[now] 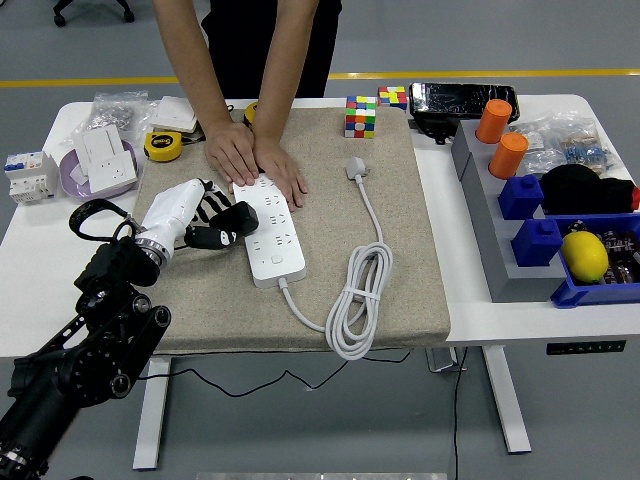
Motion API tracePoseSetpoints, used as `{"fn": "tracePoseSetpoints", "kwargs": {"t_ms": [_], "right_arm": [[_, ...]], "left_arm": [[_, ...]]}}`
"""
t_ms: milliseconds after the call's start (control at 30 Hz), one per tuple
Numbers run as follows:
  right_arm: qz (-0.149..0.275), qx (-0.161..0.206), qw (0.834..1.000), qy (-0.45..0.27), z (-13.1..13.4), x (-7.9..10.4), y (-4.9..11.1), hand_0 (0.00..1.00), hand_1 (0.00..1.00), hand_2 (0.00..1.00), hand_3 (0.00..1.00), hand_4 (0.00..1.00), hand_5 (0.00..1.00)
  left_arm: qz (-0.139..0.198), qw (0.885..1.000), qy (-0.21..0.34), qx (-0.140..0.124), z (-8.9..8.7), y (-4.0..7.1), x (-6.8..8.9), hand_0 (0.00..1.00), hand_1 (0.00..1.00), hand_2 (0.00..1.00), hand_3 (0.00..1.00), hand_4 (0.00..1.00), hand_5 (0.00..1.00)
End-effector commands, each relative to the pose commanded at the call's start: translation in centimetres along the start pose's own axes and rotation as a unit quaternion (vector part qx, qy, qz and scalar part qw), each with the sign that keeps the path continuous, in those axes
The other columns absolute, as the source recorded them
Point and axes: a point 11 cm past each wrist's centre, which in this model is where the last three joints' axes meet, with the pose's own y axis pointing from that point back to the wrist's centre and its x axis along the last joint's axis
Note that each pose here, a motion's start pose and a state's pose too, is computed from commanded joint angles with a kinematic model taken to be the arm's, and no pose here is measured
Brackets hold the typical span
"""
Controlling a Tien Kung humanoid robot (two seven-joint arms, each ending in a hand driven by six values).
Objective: Pick up the plug,place it near the board,insert it into the board,press the button
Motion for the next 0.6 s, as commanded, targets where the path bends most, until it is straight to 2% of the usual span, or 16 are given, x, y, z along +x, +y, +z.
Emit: {"fn": "tracePoseSetpoints", "kwargs": {"t_ms": [533,567,600], "right_arm": [[0.0,-0.002,1.0,0.0,0.21,-0.02,0.0,0.819,0.744,0.74,0.757,0.998,0.797],[0.0,-0.002,1.0,0.0,0.2,-0.02,0.0,0.818,0.744,0.74,0.757,0.998,0.797],[0.0,-0.001,1.0,0.0,0.16,-0.01,0.0,0.818,0.744,0.74,0.757,0.998,0.797]], "left_arm": [[-0.003,1.0,0.002,-0.004,0.21,-0.02,0.09,0.41,0.424,0.447,0.538,0.688,0.094],[-0.005,1.0,0.003,-0.004,0.22,-0.03,0.09,0.431,0.44,0.462,0.538,0.806,0.112],[-0.006,1.0,0.005,-0.004,0.24,-0.05,0.09,0.431,0.44,0.462,0.538,0.806,0.112]]}}
